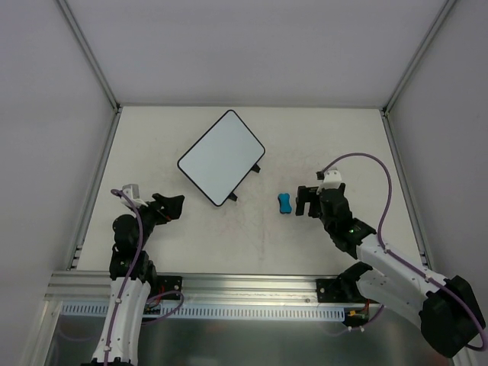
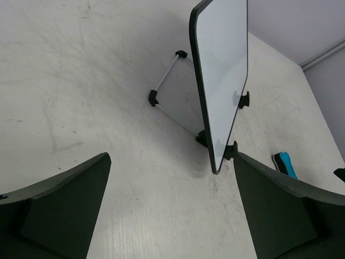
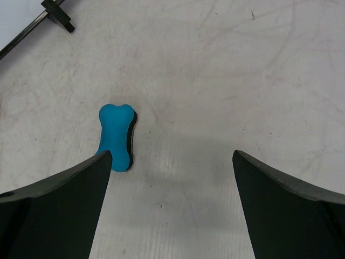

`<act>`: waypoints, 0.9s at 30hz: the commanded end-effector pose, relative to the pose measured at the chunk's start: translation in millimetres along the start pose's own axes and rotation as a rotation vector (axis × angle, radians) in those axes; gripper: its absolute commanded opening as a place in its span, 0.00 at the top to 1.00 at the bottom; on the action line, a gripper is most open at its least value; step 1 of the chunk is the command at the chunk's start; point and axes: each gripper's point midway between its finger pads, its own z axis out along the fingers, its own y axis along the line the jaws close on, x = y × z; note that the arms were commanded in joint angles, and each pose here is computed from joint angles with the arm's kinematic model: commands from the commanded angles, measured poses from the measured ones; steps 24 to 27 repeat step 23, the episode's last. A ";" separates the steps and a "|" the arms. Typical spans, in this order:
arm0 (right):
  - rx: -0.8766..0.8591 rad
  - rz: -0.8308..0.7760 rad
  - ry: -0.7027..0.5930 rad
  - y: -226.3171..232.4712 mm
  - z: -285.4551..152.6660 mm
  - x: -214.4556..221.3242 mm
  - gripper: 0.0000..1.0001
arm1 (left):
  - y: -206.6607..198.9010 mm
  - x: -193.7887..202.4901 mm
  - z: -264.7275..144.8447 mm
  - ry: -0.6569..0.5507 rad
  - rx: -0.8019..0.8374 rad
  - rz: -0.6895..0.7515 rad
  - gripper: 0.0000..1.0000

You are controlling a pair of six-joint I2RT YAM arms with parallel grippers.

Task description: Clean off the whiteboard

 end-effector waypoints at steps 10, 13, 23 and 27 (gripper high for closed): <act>-0.028 0.036 -0.069 13.2 3.9 -34.3 0.01 | 20.1 11.1 2.9 0.055 -0.097 -0.014 0.01; -0.025 0.034 -0.068 12.2 3.5 -33.8 0.01 | 19.2 9.2 2.2 0.038 -0.090 -0.010 0.01; -0.028 0.040 -0.085 11.2 -0.2 -35.2 0.01 | 17.5 8.8 1.4 0.026 -0.075 -0.002 0.01; -0.028 0.040 -0.085 11.2 -0.2 -35.2 0.01 | 17.5 8.8 1.4 0.026 -0.075 -0.002 0.01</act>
